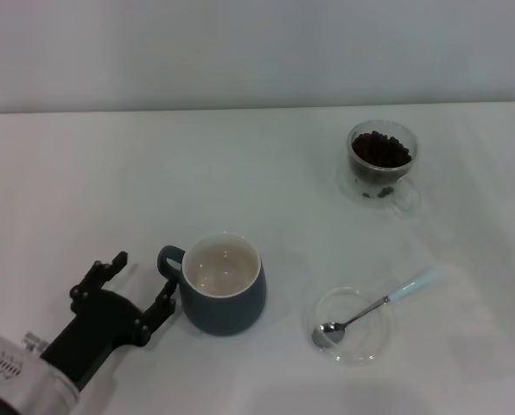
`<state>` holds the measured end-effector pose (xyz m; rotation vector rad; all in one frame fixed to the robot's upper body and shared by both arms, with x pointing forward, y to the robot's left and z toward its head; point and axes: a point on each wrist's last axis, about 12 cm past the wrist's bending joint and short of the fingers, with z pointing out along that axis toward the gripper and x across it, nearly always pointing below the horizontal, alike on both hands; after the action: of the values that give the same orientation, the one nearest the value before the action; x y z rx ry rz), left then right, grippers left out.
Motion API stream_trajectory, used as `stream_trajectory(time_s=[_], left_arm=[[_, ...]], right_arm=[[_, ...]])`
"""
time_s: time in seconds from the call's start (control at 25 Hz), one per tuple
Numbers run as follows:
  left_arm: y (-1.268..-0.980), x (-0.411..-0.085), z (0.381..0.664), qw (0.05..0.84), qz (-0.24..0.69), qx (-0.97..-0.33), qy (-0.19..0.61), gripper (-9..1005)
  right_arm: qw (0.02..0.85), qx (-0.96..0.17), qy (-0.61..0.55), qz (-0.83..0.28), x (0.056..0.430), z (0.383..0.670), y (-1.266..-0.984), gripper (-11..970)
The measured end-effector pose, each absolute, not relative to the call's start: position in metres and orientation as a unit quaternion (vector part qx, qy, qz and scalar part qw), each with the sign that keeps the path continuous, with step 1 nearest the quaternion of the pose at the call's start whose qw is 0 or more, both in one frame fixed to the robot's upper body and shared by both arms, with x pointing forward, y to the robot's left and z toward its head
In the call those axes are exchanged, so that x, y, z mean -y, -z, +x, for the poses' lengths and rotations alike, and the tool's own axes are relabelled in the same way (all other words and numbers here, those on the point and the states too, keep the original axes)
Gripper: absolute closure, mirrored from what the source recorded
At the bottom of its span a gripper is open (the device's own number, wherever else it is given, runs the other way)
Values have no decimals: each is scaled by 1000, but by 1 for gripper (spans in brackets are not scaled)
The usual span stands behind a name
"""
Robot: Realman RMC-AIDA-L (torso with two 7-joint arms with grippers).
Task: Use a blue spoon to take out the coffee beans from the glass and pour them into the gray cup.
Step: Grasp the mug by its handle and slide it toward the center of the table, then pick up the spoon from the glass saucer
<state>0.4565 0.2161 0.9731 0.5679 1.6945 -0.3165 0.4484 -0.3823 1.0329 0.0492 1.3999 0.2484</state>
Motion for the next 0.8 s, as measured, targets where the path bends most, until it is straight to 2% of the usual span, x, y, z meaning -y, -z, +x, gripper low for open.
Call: stream_trajectory(time_s=[0.08,0.24,0.32,0.44,0.8], left_arm=[[-973,-219,451,620,239,-735,137,227],[-973,-226,438,634,223,-728,137,206],[-974,-231,430,644,209,-724,134,196],[-978,-244,419,669,169,-714,118,180],[-986,-278,411,710,72,-696,78,192]], right_arm=[[751,-646,-134,33,382,448,-1032,89],[721,-655,-213,71,383,448,-1031,89],[679,-669,-283,100,383,446,-1029,89],[654,-678,-316,112,383,445,-1027,89],[564,-715,-388,140,363,433,-1009,90]])
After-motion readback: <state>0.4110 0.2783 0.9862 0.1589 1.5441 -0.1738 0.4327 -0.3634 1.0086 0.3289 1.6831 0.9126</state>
